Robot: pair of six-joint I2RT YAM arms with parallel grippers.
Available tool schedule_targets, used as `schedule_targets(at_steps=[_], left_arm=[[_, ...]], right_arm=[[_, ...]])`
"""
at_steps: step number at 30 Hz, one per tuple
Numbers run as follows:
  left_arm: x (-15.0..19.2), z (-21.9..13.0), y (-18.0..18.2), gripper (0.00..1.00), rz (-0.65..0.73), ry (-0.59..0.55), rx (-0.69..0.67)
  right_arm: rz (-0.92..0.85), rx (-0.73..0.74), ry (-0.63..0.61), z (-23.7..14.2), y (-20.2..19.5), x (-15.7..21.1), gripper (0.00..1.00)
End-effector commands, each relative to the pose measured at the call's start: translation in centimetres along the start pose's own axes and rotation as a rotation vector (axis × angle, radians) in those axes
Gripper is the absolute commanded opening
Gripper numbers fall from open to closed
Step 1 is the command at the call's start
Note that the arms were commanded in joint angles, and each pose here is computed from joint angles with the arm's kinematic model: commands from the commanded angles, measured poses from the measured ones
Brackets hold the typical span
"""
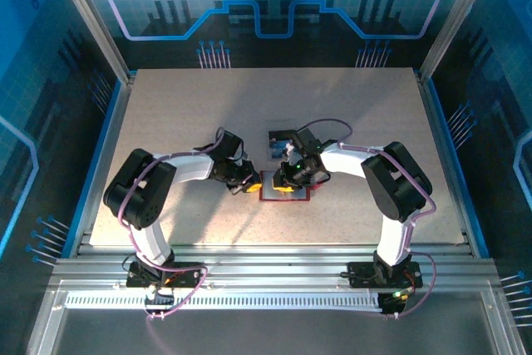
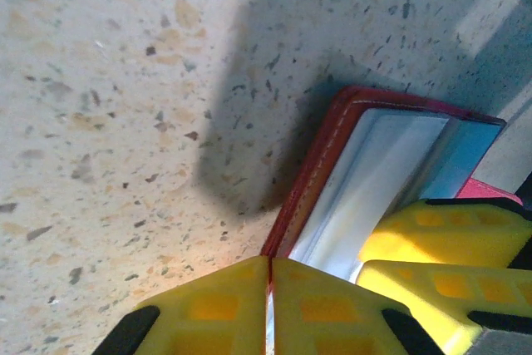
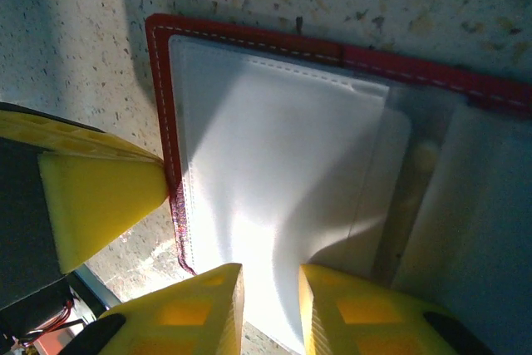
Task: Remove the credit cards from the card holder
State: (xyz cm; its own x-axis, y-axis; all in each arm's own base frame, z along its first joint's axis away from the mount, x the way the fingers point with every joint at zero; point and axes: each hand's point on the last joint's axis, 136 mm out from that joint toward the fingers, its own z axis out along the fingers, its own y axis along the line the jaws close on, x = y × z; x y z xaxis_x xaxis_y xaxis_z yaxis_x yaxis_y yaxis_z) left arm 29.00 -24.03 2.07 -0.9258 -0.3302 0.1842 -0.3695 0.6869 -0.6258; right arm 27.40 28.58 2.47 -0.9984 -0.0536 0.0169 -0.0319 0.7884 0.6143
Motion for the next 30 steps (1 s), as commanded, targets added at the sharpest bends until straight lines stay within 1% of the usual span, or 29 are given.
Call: schedule_targets(at_steps=[1,10,18,21,25,30], left_arm=[[1.0,0.8,1.0,0.11,-0.006,0.056,-0.046],[1.3,1.2,2.8,0.10,-0.026,0.063,-0.096],[1.3,1.2,2.7,0.10,-0.033,0.063,-0.093],[1.0,0.7,0.4,0.10,-0.028,0.053,-0.002],[0.5,0.0,-2.6,0.11,0.020,0.038,0.058],[1.4,1.2,-3.9,0.11,0.024,0.078,0.095]], right_arm=[[-0.005,0.047,0.010,-0.2,-0.5,0.8,0.27],[-0.016,0.173,-0.013,-1.9,-1.9,0.8,0.29],[-0.023,0.202,-0.029,-2.7,-2.0,0.8,0.31],[-0.027,0.169,-0.025,-2.2,-1.5,0.8,0.30],[-0.032,0.116,-0.005,-1.2,-0.6,1.0,0.28],[-0.045,0.122,-0.007,-1.2,-0.1,1.1,0.28]])
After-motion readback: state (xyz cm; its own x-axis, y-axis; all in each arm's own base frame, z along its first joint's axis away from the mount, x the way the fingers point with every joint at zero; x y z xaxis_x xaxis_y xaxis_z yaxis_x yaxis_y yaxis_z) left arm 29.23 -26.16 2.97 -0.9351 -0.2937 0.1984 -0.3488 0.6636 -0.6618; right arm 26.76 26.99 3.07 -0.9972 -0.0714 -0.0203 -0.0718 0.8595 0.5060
